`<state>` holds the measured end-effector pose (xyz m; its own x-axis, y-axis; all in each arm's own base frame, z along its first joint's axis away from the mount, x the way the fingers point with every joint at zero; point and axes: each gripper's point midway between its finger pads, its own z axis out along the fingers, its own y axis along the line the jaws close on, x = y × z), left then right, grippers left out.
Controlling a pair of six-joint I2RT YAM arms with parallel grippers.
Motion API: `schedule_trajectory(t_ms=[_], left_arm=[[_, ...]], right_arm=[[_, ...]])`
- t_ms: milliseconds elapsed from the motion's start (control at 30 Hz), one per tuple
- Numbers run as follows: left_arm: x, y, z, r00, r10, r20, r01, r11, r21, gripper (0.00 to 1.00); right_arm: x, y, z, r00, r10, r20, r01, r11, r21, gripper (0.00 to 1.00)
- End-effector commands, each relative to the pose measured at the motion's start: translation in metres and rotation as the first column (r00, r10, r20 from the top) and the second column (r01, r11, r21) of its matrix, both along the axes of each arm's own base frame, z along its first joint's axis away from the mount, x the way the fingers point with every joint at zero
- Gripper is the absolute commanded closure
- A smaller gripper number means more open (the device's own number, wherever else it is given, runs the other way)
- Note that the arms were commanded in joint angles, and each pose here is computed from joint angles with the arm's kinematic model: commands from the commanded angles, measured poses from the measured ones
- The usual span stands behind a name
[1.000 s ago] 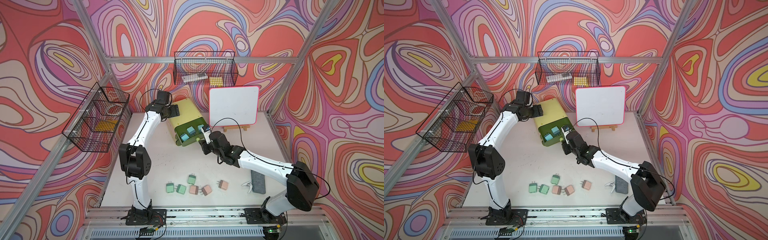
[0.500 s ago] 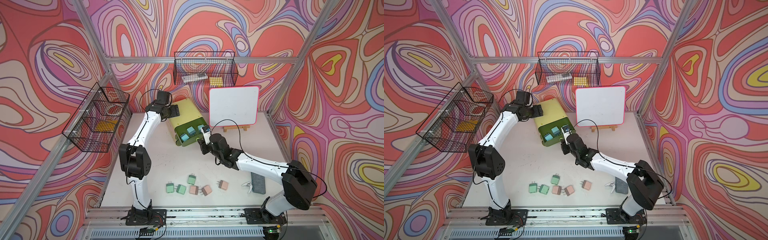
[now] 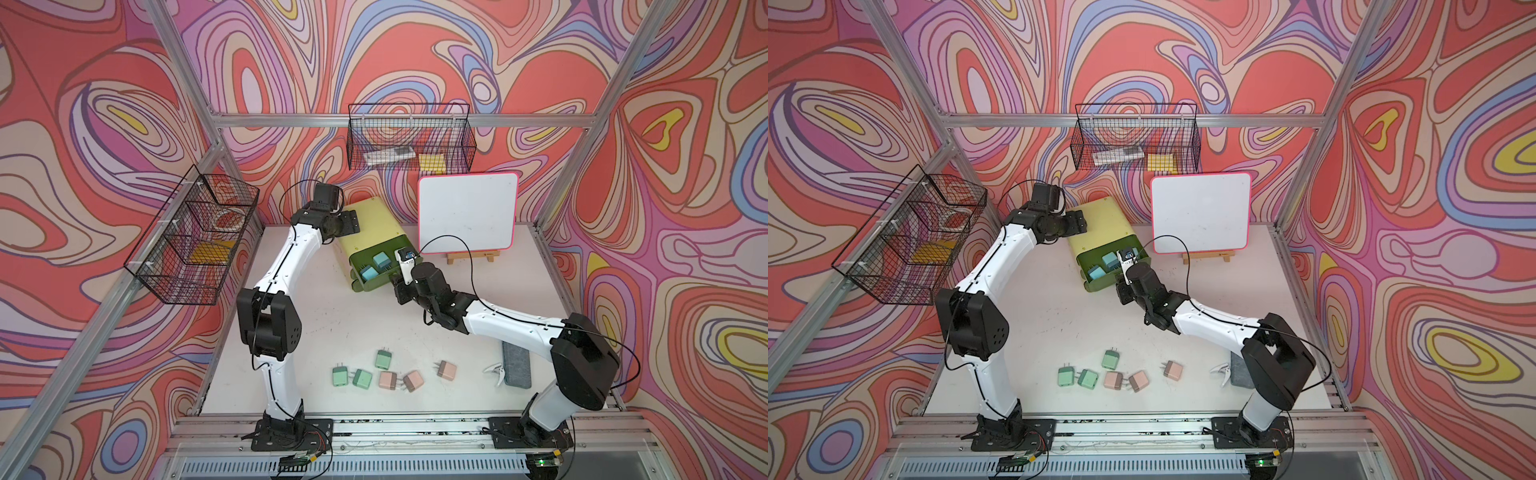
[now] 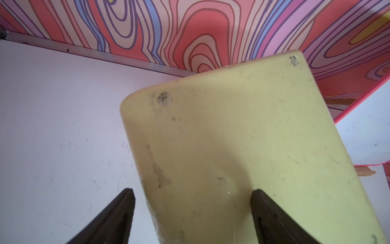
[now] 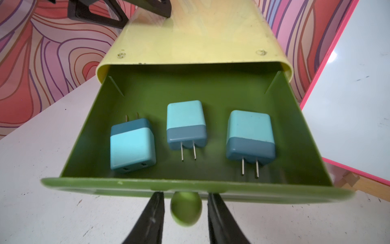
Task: Place the plugs into the drawer by color
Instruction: Close the drawer in the storage box.
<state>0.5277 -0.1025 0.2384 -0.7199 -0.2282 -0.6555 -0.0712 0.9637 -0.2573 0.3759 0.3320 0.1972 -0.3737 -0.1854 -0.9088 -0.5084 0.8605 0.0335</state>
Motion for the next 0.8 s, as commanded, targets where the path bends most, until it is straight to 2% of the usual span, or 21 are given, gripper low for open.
schedule_trajectory(t_ms=[0, 500, 767], left_arm=[[-0.025, 0.009, -0.042, 0.987, 0.009, -0.163, -0.001, 0.999, 0.051, 0.16], [-0.03, 0.006, -0.045, 0.986, 0.0, -0.167, 0.004, 1.0, 0.026, 0.17], [-0.031, 0.007, -0.046, 0.986, 0.002, -0.167, 0.003, 1.0, 0.028, 0.17]], right_arm=[[0.006, 0.008, 0.011, 1.0, -0.011, 0.022, 0.01, 1.0, 0.027, 0.64], [0.023, 0.033, 0.018, 0.998, -0.006, 0.055, 0.001, 0.996, 0.09, 0.62], [0.04, 0.053, 0.004, 0.998, 0.004, 0.066, -0.011, 0.996, 0.093, 0.59]])
